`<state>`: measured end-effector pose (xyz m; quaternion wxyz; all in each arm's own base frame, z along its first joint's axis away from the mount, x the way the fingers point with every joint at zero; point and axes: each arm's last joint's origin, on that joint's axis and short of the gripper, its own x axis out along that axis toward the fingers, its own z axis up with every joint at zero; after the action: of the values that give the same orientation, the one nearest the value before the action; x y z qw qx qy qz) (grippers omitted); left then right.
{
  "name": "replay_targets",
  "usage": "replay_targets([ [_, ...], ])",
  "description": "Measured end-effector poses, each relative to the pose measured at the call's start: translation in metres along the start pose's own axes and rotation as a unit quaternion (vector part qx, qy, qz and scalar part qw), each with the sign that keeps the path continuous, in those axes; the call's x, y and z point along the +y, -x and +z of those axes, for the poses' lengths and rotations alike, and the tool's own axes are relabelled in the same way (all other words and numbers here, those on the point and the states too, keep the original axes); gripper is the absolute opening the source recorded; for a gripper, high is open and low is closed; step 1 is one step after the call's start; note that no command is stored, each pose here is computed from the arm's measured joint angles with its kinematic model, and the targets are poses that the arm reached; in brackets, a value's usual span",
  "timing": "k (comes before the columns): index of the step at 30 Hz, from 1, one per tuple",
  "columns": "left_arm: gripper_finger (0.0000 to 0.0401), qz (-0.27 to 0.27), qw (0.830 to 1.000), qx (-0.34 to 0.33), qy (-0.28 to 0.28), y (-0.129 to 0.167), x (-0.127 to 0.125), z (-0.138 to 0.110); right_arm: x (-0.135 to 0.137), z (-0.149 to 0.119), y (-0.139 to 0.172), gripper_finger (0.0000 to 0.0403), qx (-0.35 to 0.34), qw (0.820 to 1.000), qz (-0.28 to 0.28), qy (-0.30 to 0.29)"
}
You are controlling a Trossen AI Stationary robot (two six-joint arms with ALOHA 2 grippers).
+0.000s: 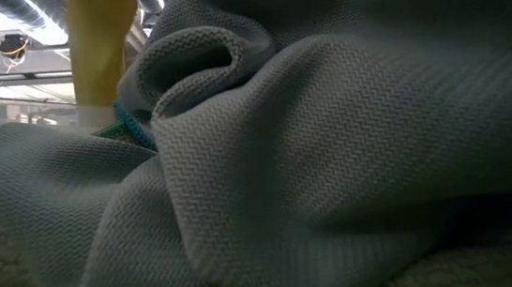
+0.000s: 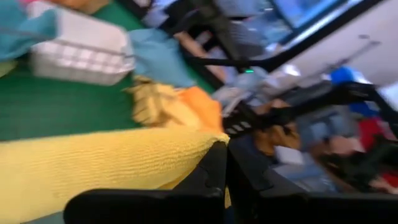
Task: Sort microfiber towel by color & place in baskets
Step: Put the yellow towel into the gray bin
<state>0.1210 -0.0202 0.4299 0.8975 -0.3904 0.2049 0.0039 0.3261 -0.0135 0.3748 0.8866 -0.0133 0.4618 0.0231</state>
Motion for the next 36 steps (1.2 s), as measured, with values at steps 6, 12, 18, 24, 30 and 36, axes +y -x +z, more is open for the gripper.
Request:
replay_targets([
  [6,0.0000,-0.073,0.997,-0.006,-0.016,0.016,-0.015,0.010,0.000,0.000,0.000,0.0223,0.000,1.000,0.000,0.000],
  [12,0.0000,-0.132,0.990,-0.035,-0.040,0.024,-0.027,0.019,0.000,0.000,0.000,0.0223,-0.001,1.000,0.000,0.000],
  [18,0.0000,-0.193,0.979,-0.023,-0.070,0.021,-0.037,0.022,0.000,0.000,0.000,0.0223,-0.001,1.000,0.000,0.000],
  [24,0.0000,-0.188,0.979,0.031,-0.075,-0.009,-0.045,0.015,0.000,0.000,0.000,0.0223,-0.001,1.000,0.000,0.000],
  [30,0.0000,-0.130,0.983,0.070,-0.109,-0.051,-0.050,0.002,0.000,0.000,0.000,0.0223,-0.001,1.000,0.000,0.000],
  [36,0.0000,-0.016,0.984,0.129,-0.124,-0.086,-0.039,-0.015,0.000,0.000,0.000,0.0223,0.000,1.000,0.000,0.000],
])
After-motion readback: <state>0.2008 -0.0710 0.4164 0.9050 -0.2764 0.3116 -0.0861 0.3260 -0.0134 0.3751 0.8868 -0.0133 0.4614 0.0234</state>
